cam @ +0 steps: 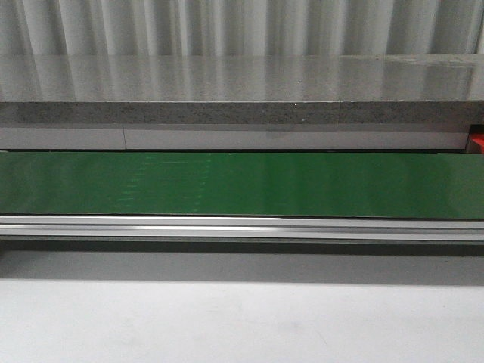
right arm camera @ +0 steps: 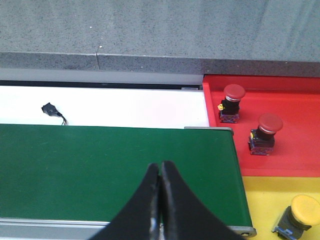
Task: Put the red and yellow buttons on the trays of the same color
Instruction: 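Lower the left gripper and grasp the red button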
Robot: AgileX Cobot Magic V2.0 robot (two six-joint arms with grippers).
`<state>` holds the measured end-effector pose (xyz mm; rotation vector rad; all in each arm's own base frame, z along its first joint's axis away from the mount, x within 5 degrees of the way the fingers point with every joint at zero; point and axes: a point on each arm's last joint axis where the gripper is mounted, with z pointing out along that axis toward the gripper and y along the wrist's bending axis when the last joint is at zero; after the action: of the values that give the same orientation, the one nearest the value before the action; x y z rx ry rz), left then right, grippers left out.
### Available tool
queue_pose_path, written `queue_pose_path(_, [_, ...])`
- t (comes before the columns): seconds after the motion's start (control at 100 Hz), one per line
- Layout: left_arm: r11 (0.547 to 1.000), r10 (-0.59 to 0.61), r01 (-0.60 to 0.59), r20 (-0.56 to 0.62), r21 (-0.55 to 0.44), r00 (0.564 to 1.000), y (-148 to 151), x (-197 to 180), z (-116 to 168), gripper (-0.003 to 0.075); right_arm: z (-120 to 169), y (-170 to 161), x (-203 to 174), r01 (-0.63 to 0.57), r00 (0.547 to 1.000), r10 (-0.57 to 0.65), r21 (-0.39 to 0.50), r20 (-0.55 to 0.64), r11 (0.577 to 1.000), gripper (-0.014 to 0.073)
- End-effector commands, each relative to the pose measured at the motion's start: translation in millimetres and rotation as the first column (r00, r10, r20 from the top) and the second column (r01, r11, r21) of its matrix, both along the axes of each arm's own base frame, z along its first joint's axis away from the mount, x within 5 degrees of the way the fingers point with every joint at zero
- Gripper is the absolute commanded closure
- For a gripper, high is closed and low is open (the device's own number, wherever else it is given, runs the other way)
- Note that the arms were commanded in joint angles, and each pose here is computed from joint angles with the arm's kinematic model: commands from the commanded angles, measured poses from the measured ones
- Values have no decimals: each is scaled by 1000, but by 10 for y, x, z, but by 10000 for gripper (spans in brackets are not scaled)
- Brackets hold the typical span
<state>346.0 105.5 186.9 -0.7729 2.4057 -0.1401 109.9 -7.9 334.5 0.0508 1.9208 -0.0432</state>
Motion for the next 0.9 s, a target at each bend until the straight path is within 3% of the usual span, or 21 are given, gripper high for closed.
queue_pose_path(0.0, [999, 27, -29, 98, 16, 995, 23, 44, 246, 234, 142, -4, 10, 4, 995, -2, -17, 95, 1000, 663])
queue_pose_path(0.21, [1000, 24, -25, 87, 10, 996, 17, 37, 238, 345, 142, -4, 10, 4, 995, -2, -17, 95, 1000, 663])
queue_pose_path(0.45, [1000, 20, -20, 73, 2, 997, 9, 28, 230, 642, 142, -4, 10, 4, 995, -2, -17, 95, 1000, 663])
queue_pose_path(0.57, [1000, 15, -15, 62, -5, 998, -1, 15, 235, 739, 142, -4, 10, 4, 995, -2, -17, 95, 1000, 663])
queue_pose_path(0.75, [1000, 4, -4, 70, -5, 998, -25, -32, 343, 741, 142, -4, 10, 4, 995, -2, -17, 95, 1000, 663])
queue_pose_path(0.89, [1000, -4, 2, 128, 13, 992, -61, -121, 606, 741, 142, -4, 10, 4, 995, -2, -17, 95, 1000, 663])
